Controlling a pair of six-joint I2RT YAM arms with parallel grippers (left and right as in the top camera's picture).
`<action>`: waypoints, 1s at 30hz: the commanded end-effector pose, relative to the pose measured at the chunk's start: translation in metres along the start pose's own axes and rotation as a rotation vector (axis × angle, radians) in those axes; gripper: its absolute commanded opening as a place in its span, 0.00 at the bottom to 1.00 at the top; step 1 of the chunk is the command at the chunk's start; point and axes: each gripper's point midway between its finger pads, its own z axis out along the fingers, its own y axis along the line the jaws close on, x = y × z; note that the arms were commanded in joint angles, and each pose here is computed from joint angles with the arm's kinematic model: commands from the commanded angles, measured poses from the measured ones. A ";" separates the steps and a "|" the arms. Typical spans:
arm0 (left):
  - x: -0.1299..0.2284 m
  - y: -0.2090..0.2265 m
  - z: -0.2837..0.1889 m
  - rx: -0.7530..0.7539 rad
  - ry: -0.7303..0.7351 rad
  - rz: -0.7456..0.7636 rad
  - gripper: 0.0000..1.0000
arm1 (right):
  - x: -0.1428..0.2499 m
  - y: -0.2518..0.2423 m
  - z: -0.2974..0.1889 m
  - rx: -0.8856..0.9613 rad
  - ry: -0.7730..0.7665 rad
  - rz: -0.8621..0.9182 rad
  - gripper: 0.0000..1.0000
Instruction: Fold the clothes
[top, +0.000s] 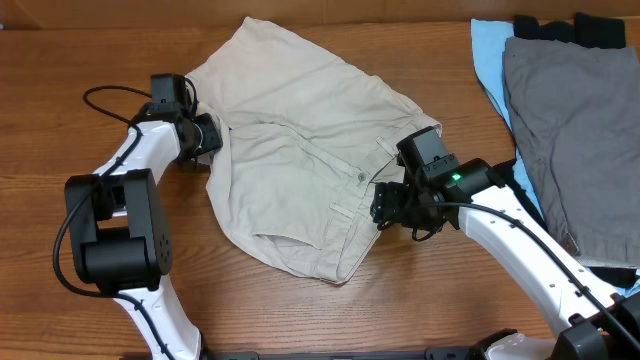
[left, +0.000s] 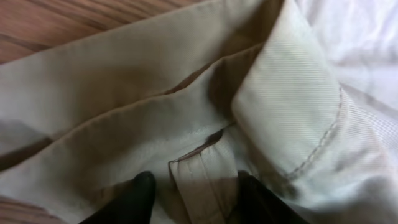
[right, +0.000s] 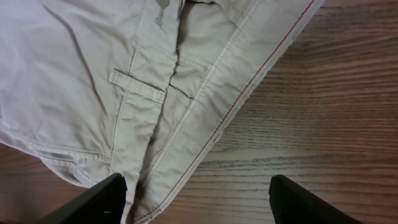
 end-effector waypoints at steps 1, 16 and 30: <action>0.013 0.001 0.019 0.004 0.053 -0.001 0.41 | 0.000 0.000 0.001 0.003 -0.005 -0.008 0.77; -0.013 -0.010 0.005 0.026 0.035 0.003 0.35 | -0.001 0.001 0.001 0.001 -0.009 -0.009 0.77; -0.030 -0.017 -0.013 0.029 0.024 0.023 0.15 | -0.002 0.001 0.001 -0.001 -0.011 -0.014 0.77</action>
